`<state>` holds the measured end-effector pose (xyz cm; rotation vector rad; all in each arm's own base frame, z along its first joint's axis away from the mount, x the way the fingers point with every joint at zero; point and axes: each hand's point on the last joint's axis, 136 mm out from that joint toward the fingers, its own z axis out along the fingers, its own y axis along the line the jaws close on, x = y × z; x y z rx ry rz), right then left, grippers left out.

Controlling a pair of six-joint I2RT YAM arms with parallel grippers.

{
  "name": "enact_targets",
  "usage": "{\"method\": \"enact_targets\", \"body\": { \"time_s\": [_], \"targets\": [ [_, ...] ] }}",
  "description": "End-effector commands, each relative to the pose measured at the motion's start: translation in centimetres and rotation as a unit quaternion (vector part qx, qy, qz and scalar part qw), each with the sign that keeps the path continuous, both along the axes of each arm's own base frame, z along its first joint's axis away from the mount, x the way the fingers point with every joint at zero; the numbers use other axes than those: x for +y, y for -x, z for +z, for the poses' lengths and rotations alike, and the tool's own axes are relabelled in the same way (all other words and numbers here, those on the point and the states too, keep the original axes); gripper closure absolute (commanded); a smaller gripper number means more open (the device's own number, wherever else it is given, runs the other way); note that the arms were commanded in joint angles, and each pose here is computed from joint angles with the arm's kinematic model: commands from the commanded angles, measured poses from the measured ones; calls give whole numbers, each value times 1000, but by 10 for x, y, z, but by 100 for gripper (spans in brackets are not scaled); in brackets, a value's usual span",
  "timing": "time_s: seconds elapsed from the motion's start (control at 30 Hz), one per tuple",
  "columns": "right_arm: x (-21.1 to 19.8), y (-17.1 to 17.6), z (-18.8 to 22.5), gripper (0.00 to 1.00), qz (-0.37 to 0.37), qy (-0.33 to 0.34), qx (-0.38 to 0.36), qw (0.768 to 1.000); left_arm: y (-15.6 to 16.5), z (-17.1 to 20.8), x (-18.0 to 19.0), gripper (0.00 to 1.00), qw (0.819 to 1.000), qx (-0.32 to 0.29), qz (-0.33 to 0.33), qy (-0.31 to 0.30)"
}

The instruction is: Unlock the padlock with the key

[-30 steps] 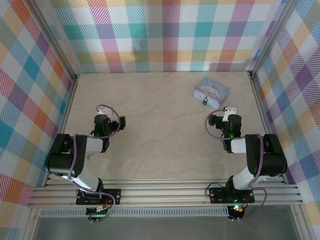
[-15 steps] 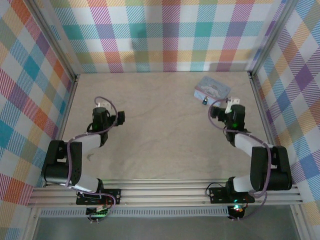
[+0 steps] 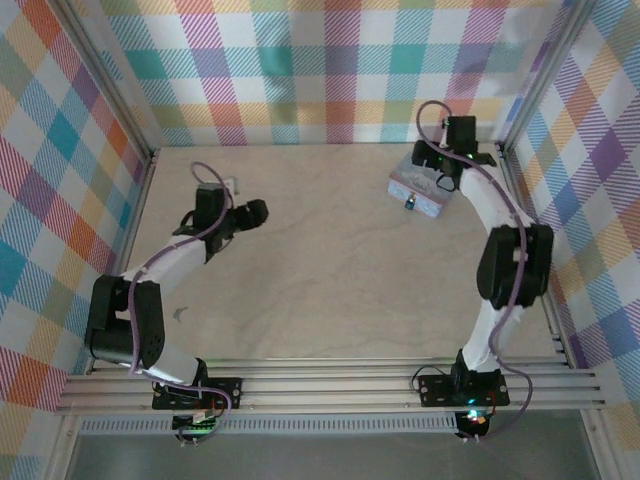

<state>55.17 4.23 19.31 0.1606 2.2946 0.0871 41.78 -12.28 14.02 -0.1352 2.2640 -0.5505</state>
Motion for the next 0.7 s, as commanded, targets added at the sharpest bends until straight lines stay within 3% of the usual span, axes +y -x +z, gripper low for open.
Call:
{"method": "enact_targets", "body": {
  "time_s": [0.0, 0.27, 0.43, 0.67],
  "targets": [
    [24, 14, -42, 11, 26, 41, 107, 993, 21, -11, -45, 26, 997, 56, -44, 35],
    [64, 4, -82, 15, 116, 66, 178, 975, 41, -20, -100, 26, 989, 79, -114, 48],
    [90, 22, -94, 22, 187, 65, 195, 961, 44, -23, -104, 26, 988, 84, -123, 43],
    [127, 57, -96, 25, 284, 69, 204, 934, 44, -27, -100, 26, 988, 90, -122, 24]
  ]
}}
